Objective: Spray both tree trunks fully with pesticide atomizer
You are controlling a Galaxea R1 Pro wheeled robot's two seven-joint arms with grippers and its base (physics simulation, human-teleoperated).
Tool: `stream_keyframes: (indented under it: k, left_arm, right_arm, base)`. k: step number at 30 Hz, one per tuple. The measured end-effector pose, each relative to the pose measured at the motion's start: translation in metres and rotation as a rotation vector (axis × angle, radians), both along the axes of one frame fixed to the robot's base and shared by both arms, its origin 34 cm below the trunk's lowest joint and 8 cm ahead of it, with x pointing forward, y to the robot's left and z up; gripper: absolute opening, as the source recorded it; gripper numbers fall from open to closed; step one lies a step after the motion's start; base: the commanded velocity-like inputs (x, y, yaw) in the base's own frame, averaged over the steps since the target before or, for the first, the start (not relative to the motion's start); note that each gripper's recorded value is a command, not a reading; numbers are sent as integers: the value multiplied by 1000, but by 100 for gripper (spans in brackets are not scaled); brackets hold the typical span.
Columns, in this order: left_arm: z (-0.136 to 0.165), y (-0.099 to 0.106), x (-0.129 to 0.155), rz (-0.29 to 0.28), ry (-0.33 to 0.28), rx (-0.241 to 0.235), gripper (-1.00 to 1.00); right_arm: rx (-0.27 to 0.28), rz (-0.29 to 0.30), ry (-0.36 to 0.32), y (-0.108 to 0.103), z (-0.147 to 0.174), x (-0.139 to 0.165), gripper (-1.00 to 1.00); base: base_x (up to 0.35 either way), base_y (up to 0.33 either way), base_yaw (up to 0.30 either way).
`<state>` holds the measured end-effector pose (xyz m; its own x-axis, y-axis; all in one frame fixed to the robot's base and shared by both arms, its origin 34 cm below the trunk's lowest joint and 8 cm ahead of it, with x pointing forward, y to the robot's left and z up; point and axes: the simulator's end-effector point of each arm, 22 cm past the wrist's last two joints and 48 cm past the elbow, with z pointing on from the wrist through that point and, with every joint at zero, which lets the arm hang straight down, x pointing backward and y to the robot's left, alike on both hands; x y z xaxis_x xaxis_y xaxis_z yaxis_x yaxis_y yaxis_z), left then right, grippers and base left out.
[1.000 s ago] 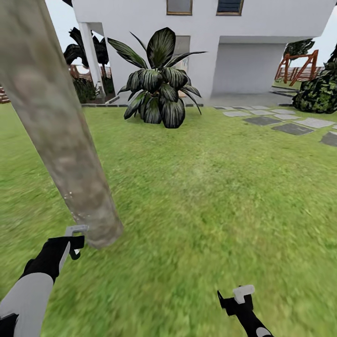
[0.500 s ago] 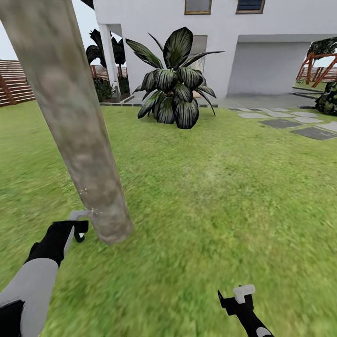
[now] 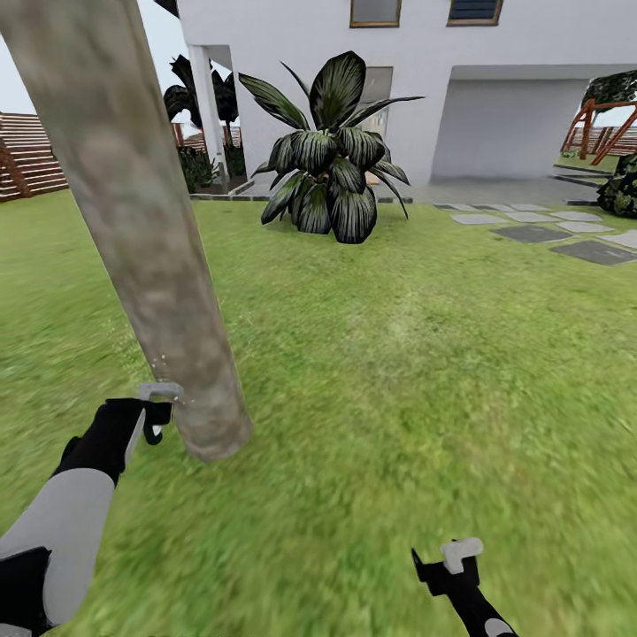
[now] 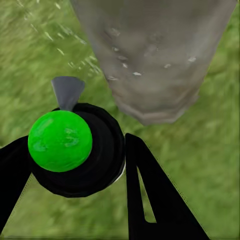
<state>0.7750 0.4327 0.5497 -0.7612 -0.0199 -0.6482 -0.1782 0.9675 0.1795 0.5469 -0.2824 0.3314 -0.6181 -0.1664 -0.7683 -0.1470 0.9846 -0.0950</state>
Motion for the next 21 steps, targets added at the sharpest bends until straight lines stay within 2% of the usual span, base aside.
stream_keyframes:
  k: [5, 14, 21]
  left_arm:
    - [17, 5, 7, 7, -34, 11, -100]
    - [18, 3, 8, 5, -36, 10, -100]
    - [23, 5, 11, 9, -44, 13, -100]
  right_arm:
    - [0, 0, 0, 0, 0, 0, 100]
    - [0, 0, 0, 0, 0, 0, 100]
    - [0, 0, 0, 0, 0, 0, 100]
  base:
    - [68, -97, 166]
    - [40, -261, 4]
    - [-64, -274, 0]
